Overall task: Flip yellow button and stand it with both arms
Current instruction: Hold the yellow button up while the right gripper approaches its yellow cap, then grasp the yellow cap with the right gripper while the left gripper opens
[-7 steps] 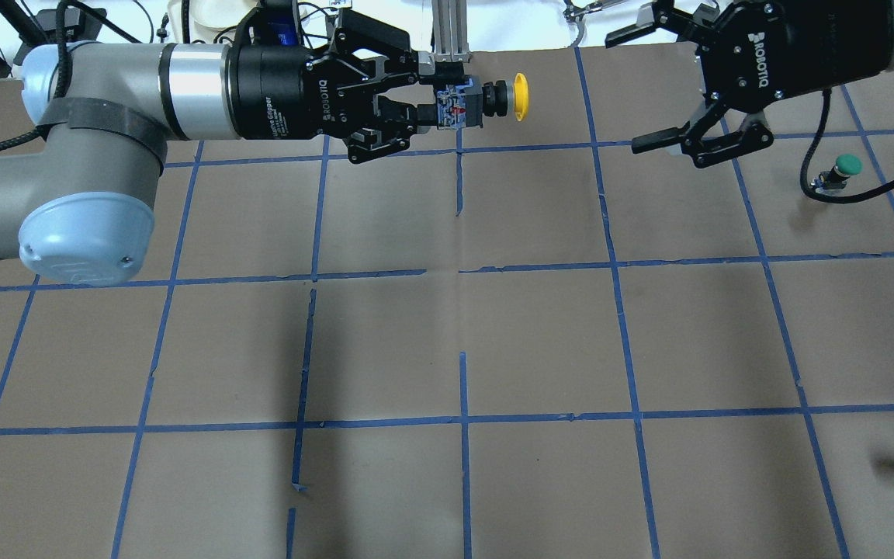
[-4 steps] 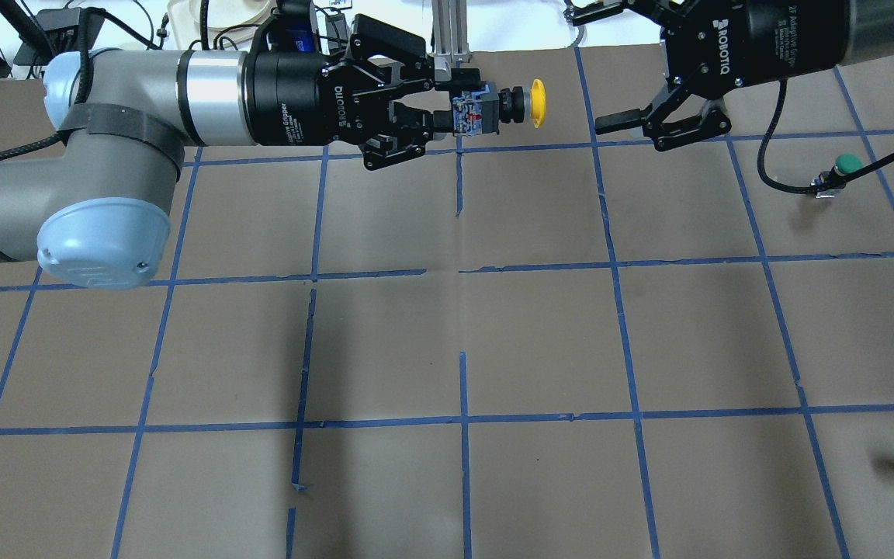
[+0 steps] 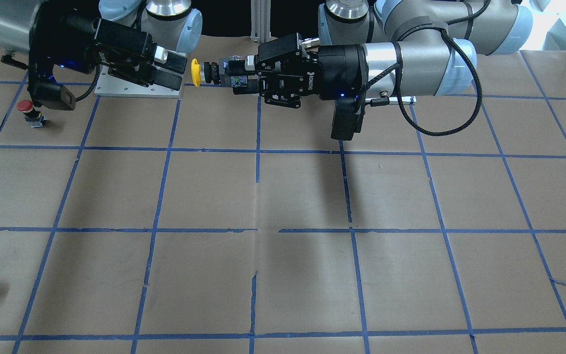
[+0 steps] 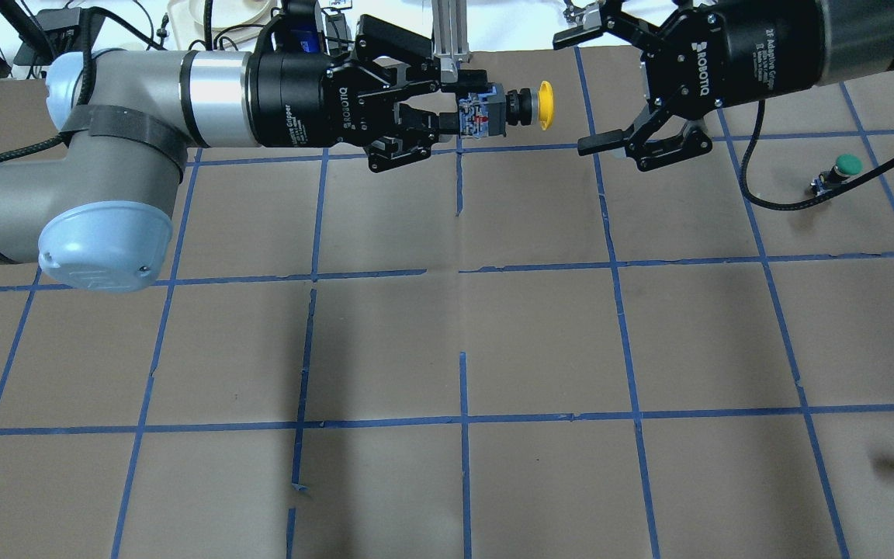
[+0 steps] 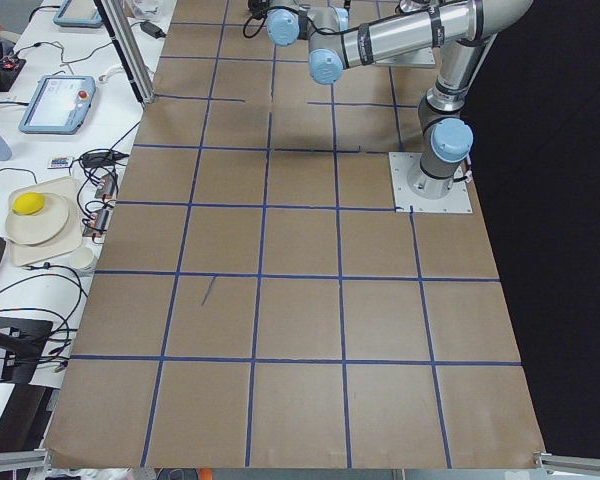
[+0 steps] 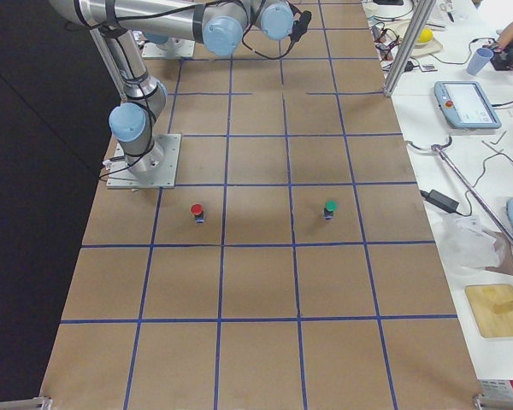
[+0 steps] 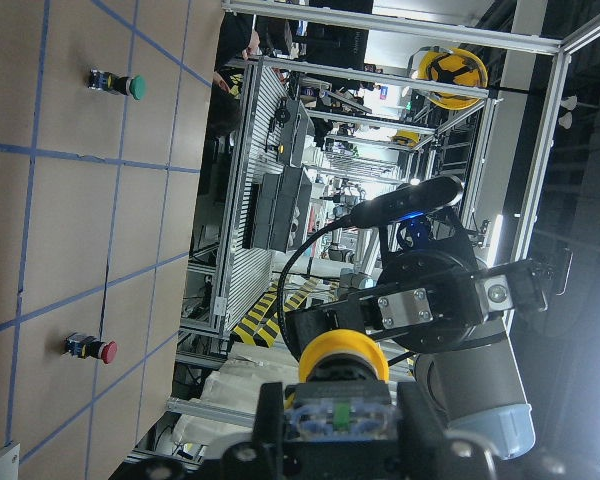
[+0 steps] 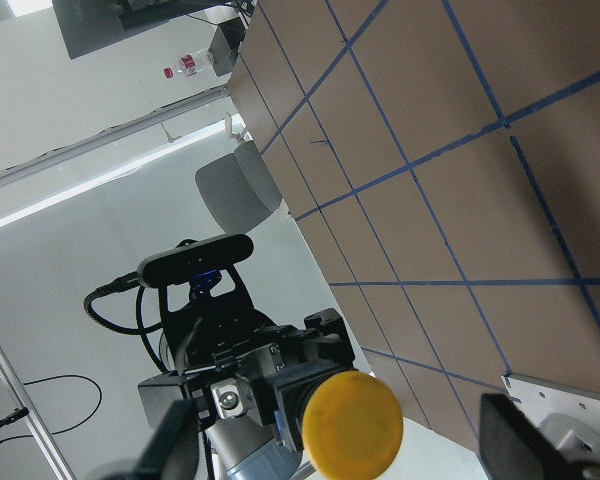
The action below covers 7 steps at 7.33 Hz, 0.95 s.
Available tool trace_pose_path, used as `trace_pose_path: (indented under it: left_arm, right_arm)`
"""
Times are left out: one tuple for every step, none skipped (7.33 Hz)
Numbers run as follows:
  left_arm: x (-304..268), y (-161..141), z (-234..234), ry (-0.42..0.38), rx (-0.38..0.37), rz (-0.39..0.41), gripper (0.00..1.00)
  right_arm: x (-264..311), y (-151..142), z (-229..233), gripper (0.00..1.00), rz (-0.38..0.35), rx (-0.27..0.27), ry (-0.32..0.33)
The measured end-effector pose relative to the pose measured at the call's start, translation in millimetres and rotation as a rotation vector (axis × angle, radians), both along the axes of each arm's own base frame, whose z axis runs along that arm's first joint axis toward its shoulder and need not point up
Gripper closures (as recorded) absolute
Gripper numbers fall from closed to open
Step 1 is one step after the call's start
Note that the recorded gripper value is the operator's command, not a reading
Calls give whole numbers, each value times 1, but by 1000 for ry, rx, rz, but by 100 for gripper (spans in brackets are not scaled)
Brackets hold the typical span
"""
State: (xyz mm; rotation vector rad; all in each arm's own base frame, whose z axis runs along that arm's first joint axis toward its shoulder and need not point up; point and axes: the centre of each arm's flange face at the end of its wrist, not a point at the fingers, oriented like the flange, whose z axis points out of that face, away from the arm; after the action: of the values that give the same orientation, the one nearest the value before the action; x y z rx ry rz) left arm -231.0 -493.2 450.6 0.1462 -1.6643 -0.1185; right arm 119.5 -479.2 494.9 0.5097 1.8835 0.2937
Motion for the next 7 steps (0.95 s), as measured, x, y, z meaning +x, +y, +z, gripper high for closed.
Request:
trace_pose_path:
  left_arm:
    - [0,0,0,0,-4,0,85]
    - [0,-1,-2,-1,-5,0,85]
    - [0,-3,-4,-1,-3,0,85]
    - [0,-3,-4,0,-1,0,85]
    - [0,-3,-5,0,1,0,85]
    - [0,-3,-5,1,2,0,85]
    - [0,-3,-5,1,3,0,85]
  right_arm:
    - [5,4,-2,1,7,15,-3]
    - [8,5,-2,3,7,26,-5]
    - [9,6,-1,14,6,31,-9]
    - [10,6,-1,34,4,32,-13]
    - [10,6,-1,55,3,31,-15]
    - [10,5,-1,64,3,30,-16]
    - [10,5,-1,67,3,28,-15]
